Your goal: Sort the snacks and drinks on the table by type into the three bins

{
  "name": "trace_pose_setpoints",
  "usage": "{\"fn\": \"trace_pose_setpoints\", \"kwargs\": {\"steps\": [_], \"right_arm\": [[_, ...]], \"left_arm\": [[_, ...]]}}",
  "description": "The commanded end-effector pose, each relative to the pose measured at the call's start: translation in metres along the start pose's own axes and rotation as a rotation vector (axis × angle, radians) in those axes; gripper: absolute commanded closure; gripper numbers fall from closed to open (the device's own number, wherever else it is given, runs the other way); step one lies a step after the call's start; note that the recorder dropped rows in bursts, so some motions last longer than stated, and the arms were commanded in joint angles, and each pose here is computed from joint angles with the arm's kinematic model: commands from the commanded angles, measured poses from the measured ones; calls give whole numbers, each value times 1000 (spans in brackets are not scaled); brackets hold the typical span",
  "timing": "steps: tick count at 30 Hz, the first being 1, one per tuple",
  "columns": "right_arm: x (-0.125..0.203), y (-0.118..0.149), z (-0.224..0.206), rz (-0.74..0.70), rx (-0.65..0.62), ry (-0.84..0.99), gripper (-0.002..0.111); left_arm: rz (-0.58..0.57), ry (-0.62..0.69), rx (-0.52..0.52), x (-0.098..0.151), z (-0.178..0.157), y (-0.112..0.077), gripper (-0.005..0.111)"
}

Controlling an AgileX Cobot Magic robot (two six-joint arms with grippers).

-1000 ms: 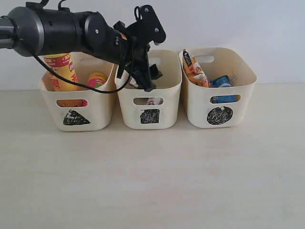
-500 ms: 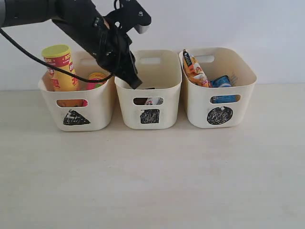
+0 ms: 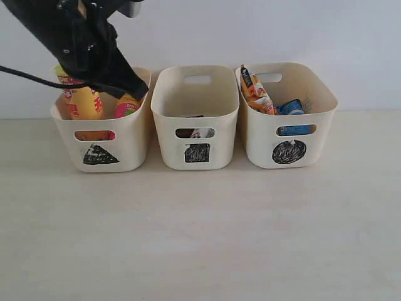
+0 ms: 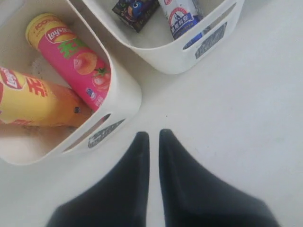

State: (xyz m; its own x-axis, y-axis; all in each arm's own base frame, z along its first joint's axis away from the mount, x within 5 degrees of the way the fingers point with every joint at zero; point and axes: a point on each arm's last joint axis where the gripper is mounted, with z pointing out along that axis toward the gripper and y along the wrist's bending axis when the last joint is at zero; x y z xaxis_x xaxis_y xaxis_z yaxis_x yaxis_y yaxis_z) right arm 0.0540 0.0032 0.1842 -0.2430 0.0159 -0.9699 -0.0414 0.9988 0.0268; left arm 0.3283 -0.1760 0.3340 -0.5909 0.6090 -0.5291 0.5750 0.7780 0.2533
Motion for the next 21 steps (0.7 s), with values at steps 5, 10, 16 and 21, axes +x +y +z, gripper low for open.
{"fn": "trace_pose_setpoints", "kwargs": {"steps": [5, 10, 16, 21], "right_arm": [[1, 0, 0, -8, 4, -5, 108], [1, 0, 0, -8, 4, -5, 108], [1, 0, 0, -8, 4, -5, 108], [1, 0, 0, -8, 4, -5, 108]], "left_arm": [[-135, -145, 26, 43, -27, -10, 103], [-211, -214, 85, 71, -40, -20, 103], [-256, -250, 89, 103, -64, -25, 103], [-325, -293, 95, 123, -82, -27, 103]]}}
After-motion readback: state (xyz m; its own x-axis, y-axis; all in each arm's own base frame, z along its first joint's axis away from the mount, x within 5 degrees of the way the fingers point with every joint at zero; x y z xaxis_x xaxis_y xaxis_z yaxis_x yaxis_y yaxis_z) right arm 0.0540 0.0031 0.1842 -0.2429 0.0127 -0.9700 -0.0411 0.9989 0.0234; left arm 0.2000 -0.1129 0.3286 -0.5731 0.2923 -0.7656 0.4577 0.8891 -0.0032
